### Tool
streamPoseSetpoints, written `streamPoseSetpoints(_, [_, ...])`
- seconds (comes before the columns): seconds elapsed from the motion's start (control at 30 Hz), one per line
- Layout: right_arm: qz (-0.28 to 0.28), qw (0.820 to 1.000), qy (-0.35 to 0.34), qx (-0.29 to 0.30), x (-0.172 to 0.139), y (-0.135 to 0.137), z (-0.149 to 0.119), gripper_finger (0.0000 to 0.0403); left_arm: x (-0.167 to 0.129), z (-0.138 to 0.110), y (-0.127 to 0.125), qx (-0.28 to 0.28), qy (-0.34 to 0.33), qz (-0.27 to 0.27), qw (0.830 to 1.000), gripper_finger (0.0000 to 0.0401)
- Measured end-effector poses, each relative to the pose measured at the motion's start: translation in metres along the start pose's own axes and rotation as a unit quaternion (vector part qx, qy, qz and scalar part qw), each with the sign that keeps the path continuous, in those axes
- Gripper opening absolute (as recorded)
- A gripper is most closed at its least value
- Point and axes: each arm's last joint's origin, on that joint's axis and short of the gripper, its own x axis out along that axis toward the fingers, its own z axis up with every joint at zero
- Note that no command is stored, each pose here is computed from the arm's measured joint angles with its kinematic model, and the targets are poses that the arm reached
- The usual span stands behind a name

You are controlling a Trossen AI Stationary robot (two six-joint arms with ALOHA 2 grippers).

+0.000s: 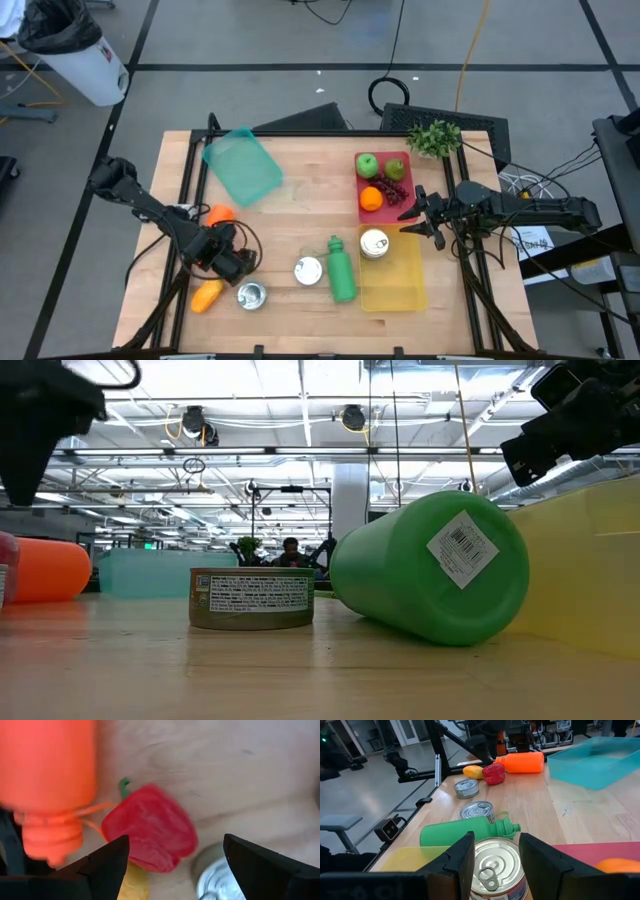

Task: Pick & Place Food Item
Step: Put the red bell pepper into the pink bin

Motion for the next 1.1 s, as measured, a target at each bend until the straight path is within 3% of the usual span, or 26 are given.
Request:
streamPoseSetpoints(0.13, [0.000, 1.000, 0.000, 0.000, 0.000, 0.000, 0.000, 0.0141, 0.013, 0.000, 0.002, -0.102, 0.001, -0.008, 0.995, 0.0328])
streamPoseSetpoints(0.27, [0.000, 1.000, 0.000, 0.000, 0.000, 0.000, 0.000, 0.0141, 0.021, -0.001, 0.003, -0.141, 0.015, -0.012, 0.990, 0.0324])
streamPoseSetpoints(0.47, [0.000, 1.000, 0.000, 0.000, 0.000, 0.000, 0.000, 0.0141, 0.025, -0.003, 0.007, -0.204, 0.064, 0.036, 0.976, 0.0328])
streamPoseSetpoints(1.1, [0.000, 1.000, 0.002, 0.000, 0.000, 0.000, 0.000, 0.0141, 0.043, -0.004, -0.004, -0.164, 0.027, 0.049, 0.985, 0.0330])
